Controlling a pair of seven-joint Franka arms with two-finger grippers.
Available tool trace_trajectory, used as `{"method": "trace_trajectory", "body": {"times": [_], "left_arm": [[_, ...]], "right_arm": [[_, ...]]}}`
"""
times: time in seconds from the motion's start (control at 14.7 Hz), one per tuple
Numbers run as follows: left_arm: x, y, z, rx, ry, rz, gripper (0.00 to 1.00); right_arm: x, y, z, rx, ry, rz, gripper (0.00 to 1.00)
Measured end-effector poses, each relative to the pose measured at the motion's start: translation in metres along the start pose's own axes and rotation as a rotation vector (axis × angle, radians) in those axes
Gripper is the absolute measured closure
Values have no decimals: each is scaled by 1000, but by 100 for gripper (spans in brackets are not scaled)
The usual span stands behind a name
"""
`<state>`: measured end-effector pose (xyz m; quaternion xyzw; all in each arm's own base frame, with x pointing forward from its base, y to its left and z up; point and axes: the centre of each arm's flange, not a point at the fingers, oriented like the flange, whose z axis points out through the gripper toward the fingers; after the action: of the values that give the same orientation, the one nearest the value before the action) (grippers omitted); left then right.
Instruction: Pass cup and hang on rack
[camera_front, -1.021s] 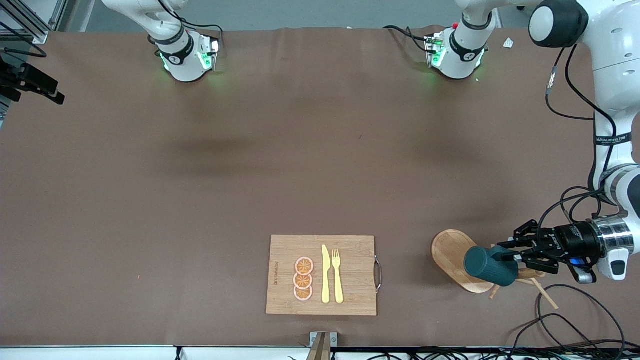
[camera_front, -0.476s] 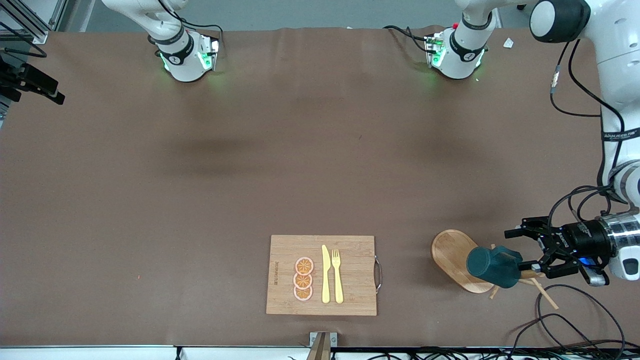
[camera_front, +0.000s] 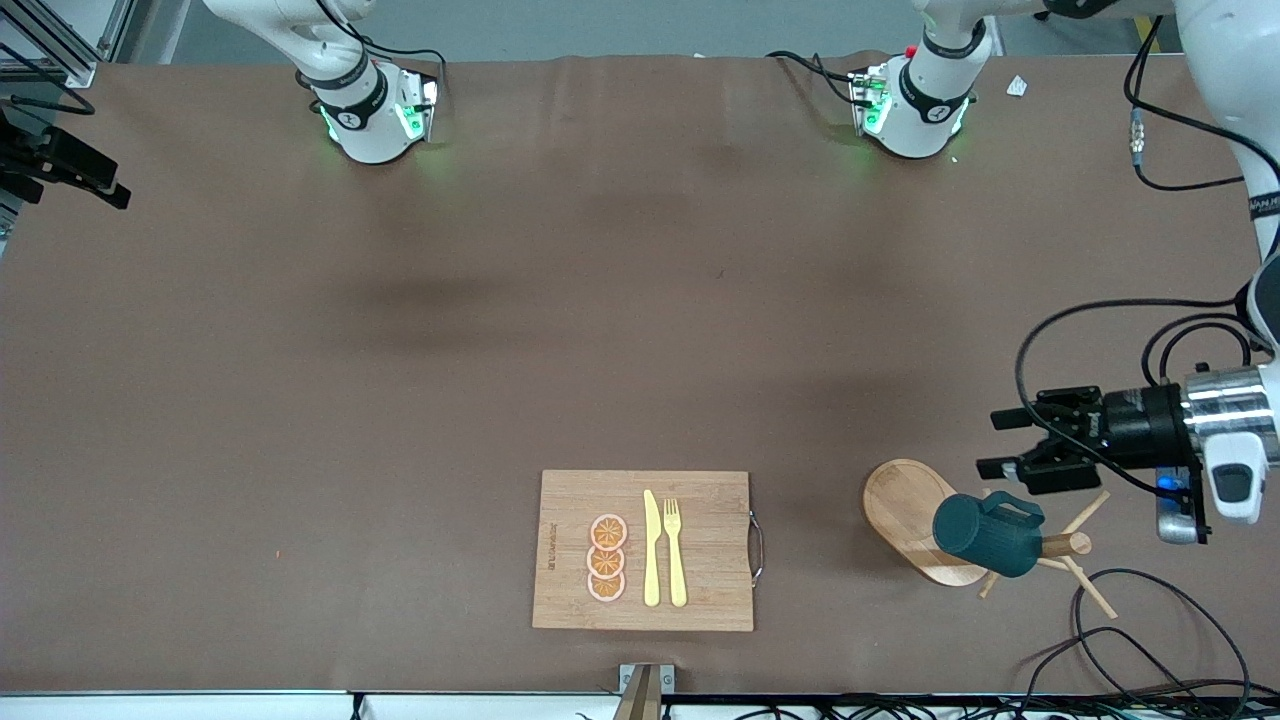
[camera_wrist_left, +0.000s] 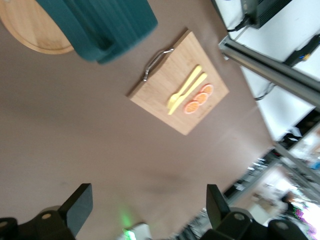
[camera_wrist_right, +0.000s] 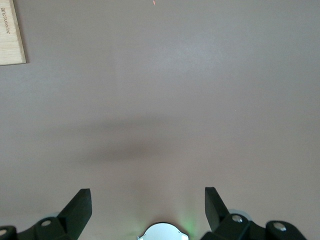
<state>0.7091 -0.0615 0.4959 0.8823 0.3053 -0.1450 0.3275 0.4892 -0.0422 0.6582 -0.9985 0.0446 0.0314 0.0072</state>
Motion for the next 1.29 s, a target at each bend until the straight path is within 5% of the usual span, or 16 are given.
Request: {"method": "trace_trajectory", "body": {"times": [0.27,0.61,1.29], "left_arm": [[-59,22,-11,206,97,120,0],[-124,31,-26,552,258,247,0],[-193,0,-84,692,328,556,0]], "right_arm": [[0,0,0,0,0,-7,0],[0,-1,0,0,-1,-27,0],[-1,-2,1,14,-9,-34,0]]}}
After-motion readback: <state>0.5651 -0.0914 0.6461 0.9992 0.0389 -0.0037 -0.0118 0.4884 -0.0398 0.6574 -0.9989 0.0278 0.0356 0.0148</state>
